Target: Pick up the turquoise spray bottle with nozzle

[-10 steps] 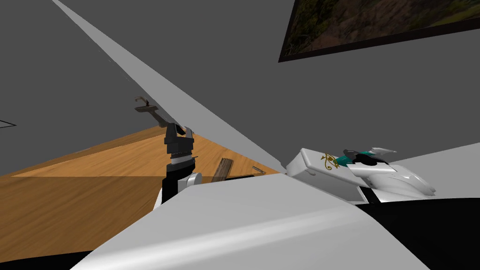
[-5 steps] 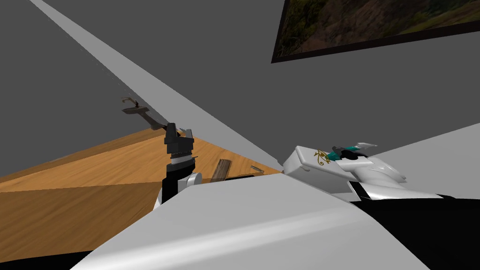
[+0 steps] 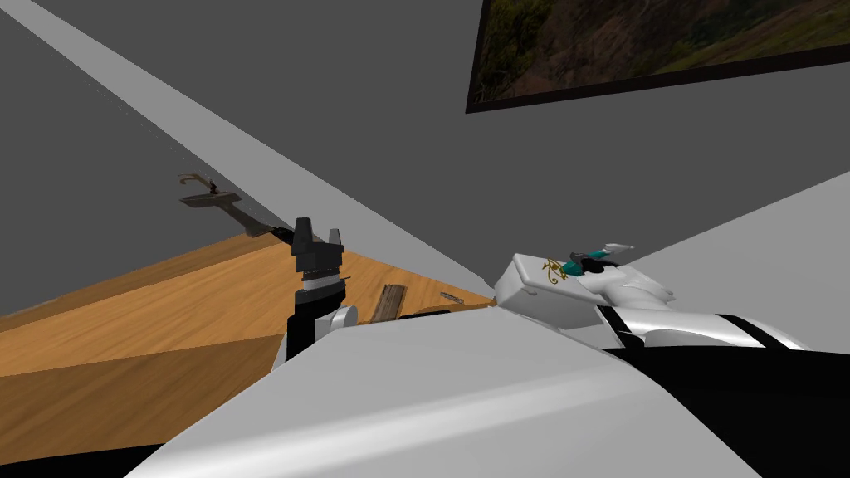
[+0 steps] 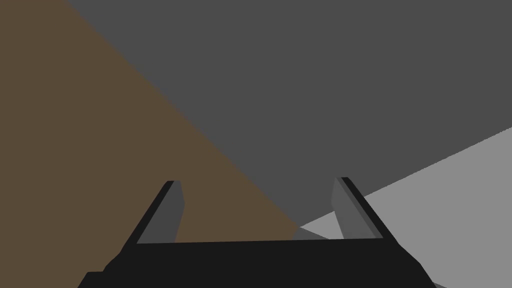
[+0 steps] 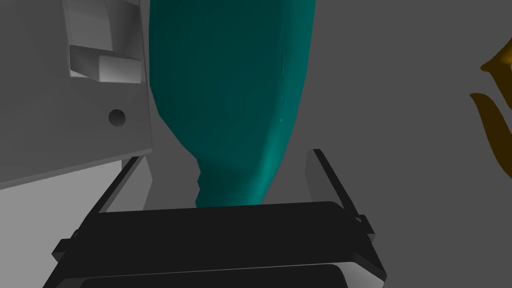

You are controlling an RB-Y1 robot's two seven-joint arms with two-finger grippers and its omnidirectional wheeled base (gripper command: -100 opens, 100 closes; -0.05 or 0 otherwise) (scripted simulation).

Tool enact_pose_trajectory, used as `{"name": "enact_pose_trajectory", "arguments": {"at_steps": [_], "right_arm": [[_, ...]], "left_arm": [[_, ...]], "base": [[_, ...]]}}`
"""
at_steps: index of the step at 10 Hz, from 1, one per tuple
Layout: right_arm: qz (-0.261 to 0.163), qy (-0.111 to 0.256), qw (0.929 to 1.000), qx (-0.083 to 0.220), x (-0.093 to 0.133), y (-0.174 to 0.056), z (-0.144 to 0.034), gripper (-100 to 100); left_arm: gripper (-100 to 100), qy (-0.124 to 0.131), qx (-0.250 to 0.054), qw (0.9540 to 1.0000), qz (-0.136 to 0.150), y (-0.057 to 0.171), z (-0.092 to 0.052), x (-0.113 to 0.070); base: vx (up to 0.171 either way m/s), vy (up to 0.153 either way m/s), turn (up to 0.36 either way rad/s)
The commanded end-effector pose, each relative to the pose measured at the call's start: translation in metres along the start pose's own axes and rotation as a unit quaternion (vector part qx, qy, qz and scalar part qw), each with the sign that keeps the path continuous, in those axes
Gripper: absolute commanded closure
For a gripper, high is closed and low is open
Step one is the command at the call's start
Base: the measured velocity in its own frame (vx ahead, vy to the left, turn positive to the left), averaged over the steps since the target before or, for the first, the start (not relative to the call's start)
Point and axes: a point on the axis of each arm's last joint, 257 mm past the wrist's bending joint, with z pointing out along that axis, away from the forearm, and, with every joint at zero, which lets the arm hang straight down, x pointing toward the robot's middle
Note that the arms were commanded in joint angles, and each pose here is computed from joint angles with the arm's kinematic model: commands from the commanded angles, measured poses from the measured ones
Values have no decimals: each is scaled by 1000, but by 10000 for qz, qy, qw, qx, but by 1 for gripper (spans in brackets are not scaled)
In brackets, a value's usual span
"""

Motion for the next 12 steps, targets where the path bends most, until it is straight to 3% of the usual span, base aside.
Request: {"name": "enact_pose_trajectory", "arguments": {"at_steps": [1,2,6,7,8,12], "right_arm": [[3,-39,9999,-100,-4,18,1,-100],[-62,-78,9997,-200,-11,40,3,-100],[-39,-65,9997,-218,-9,42,3,-100],[-74,-112,9994,-322,-17,65,4,-100],[-85,-104,9994,-332,-16,66,4,-100],[-189,-220,9981,-551,-34,112,5,-100]], "left_arm": [[0,0,0,10000,0,0,0,0],[0,0,0,10000,0,0,0,0],[0,0,0,10000,-1,0,0,0],[0,0,0,10000,-1,0,0,0],[0,0,0,10000,0,0,0,0],[0,0,0,10000,0,0,0,0]], "base": [[2,-19,-81],[2,-20,-150],[2,-6,-19],[2,-15,-171],[4,-15,-103],[7,-22,-129]]}}
